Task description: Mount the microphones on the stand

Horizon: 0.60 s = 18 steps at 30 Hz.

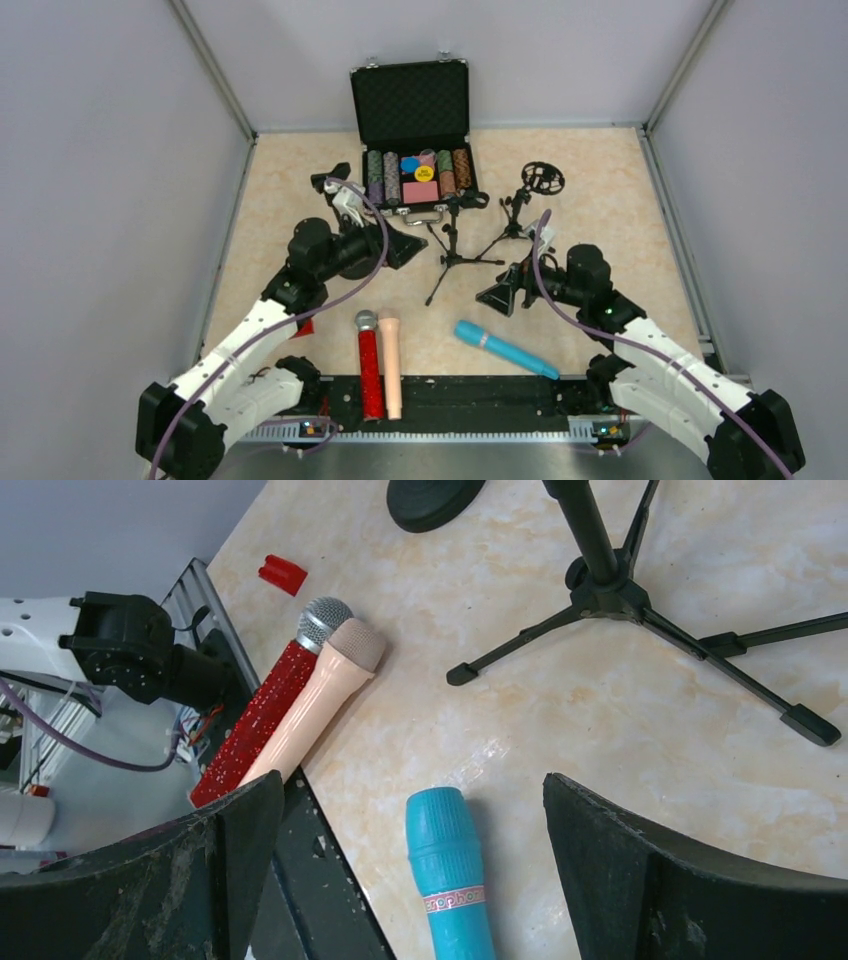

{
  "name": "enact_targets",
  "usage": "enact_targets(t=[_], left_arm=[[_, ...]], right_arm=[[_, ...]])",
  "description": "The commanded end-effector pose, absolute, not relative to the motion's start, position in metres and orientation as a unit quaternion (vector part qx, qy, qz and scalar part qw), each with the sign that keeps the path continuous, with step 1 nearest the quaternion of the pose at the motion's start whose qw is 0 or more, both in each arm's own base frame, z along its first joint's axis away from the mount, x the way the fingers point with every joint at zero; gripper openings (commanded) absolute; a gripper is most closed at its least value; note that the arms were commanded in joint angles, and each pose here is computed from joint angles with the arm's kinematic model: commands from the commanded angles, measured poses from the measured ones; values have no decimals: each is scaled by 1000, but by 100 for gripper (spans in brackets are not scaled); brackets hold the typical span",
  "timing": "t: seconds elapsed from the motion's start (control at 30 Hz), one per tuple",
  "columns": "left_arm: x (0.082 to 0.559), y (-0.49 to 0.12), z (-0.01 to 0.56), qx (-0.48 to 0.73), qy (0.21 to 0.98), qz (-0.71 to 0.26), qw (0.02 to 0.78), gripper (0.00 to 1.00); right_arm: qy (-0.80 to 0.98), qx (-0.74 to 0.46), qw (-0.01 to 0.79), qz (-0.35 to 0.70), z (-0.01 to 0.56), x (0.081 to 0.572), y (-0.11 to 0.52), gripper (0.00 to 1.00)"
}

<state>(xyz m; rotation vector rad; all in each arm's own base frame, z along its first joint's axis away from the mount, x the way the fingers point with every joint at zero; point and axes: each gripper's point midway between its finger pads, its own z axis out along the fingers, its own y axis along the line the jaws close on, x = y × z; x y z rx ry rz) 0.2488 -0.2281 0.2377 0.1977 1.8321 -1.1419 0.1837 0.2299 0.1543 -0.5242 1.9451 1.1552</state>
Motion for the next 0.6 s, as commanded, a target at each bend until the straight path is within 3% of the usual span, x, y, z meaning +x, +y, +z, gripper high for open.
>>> enact_targets(t=[0.0,0.27,0.57], left_arm=[[257,-243,311,131,678,-485,536,97],[264,-254,369,172,627,-483,586,97],[273,-257,386,173,621,-478,597,96]], right_arm=[[747,-215,428,461,166,189,235,98],[757,-215,415,458,152,187,236,98],[777,-238,401,423,141,186,239,98]])
